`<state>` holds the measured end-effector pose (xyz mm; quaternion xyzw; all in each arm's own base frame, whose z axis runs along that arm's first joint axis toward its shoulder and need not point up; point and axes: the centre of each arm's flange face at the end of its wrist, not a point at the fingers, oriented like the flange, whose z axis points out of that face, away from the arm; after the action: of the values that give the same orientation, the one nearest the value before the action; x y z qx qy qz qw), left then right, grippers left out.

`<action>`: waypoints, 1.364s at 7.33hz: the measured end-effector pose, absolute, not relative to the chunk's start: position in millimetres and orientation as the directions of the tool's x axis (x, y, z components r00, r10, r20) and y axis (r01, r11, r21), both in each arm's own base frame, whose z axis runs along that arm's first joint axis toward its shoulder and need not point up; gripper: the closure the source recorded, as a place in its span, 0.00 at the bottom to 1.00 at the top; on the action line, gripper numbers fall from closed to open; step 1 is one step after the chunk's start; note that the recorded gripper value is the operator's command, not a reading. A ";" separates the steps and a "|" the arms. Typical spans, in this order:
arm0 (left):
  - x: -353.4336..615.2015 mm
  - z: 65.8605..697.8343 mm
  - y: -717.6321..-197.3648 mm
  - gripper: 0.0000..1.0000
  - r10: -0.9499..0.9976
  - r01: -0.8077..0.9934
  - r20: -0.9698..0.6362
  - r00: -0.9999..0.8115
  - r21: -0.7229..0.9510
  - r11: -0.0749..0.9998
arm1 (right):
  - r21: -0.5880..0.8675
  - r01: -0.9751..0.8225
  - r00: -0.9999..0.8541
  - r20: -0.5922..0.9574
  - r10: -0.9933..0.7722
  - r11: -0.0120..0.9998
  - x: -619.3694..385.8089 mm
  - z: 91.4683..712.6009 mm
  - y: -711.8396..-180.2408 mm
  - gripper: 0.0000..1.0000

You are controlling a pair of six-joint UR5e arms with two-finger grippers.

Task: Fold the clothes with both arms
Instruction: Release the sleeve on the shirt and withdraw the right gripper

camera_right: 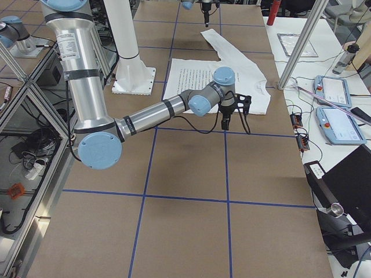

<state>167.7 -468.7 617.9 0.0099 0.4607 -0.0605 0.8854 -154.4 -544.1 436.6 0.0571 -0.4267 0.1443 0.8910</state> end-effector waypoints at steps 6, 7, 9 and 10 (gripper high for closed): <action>207.6 636.9 -459.6 0.31 -0.085 0.047 -0.804 0.589 -0.071 0.996 | -0.019 -0.284 0.621 0.758 0.199 0.959 -138.1 466.3 -535.4 0.01; 207.5 639.2 -459.4 0.31 -0.088 0.048 -0.801 0.592 -0.073 0.996 | -0.020 -0.285 0.621 0.758 0.200 0.958 -137.7 467.2 -534.7 0.01; 206.4 643.6 -460.0 0.34 -0.093 0.061 -0.790 0.606 -0.070 0.996 | -0.021 -0.286 0.621 0.757 0.201 0.958 -137.6 467.5 -534.5 0.01; 206.0 644.7 -460.2 0.41 -0.095 0.065 -0.787 0.610 -0.069 0.995 | -0.021 -0.286 0.621 0.757 0.202 0.958 -137.6 467.6 -534.5 0.01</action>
<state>206.0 -460.2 644.7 -0.0169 0.4396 -0.0445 0.8969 -137.6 -534.5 467.6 0.0507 -0.4135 0.1357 0.8989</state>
